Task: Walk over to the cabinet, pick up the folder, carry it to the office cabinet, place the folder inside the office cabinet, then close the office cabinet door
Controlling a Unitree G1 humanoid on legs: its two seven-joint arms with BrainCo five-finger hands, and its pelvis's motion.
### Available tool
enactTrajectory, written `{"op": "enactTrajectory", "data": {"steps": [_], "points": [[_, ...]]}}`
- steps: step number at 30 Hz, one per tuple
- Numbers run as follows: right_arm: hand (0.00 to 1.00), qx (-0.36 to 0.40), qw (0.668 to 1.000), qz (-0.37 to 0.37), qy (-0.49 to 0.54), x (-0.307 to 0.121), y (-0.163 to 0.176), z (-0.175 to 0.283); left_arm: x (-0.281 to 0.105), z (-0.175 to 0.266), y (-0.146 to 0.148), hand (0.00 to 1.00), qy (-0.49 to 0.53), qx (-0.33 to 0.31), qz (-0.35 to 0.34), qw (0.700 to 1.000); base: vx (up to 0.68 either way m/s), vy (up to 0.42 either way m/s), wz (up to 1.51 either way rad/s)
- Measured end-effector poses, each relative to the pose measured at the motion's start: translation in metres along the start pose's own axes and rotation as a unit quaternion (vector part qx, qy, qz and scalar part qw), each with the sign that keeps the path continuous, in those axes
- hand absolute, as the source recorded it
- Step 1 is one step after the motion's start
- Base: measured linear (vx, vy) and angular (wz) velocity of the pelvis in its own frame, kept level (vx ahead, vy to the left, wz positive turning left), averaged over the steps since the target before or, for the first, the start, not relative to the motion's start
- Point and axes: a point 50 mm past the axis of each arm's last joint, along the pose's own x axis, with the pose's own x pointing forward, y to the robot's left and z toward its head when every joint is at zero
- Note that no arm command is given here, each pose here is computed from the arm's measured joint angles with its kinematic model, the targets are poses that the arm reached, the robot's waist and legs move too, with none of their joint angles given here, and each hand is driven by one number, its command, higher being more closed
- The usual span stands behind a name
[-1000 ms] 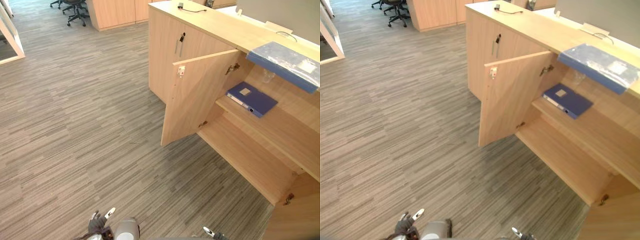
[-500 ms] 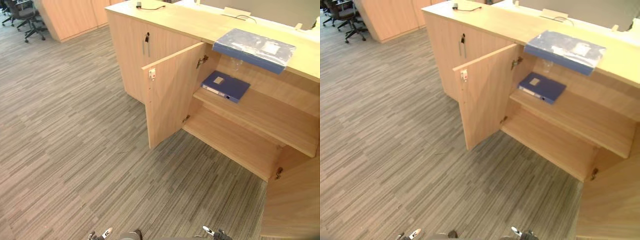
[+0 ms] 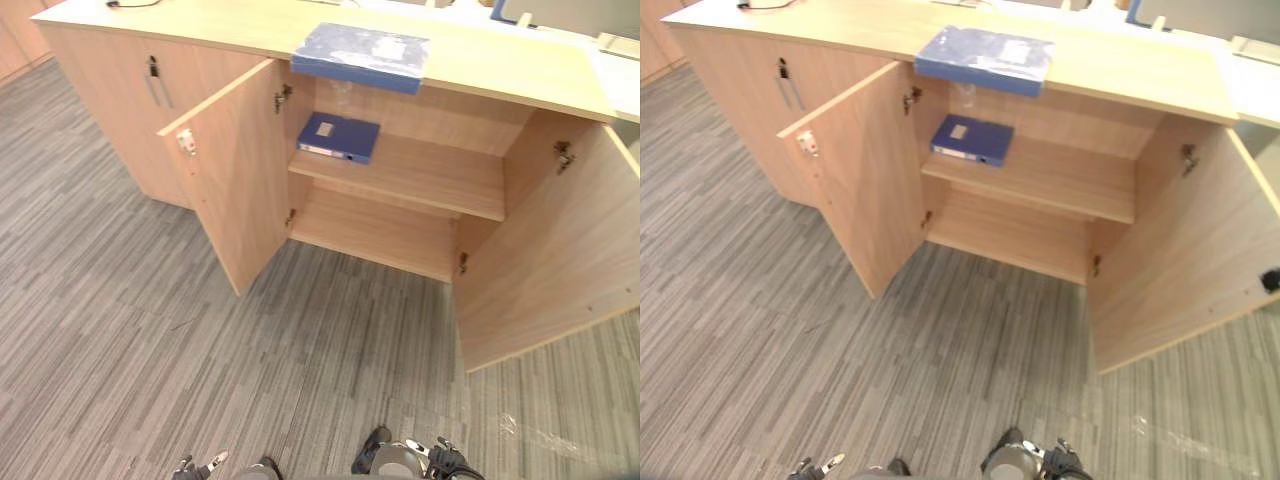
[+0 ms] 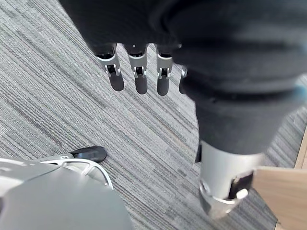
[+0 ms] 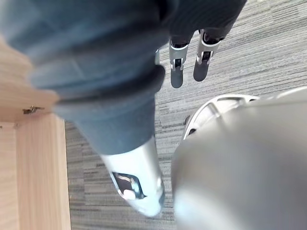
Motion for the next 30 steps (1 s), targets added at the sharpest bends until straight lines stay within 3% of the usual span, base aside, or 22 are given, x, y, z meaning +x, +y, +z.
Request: {"op": "enactTrajectory", "data": {"steps": [6,18,28,30], "points": [[0.0,0.042,0.999,-0.013,0.017,-0.003,-0.003,-0.013,0.0,-0.002,0.001,0.0,0.004,0.001,0.001,1.0,0.04,0.0,-0.36],[0.0,0.04,0.999,-0.007,0.017,-0.003,-0.001,-0.013,0.003,0.014,-0.004,0.0,-0.022,0.005,-0.008,1.0,0.12,-0.039,-0.14],[0.0,0.017,1.0,-0.011,0.021,-0.001,-0.004,-0.01,-0.003,-0.005,0.001,0.0,0.002,-0.062,0.014,0.998,0.17,0.166,-0.22],[0.0,0.02,0.999,0.004,0.044,-0.003,0.01,-0.023,-0.001,0.0,0.012,0.0,-0.004,-0.069,0.032,0.997,0.32,0.198,0.03]]}}
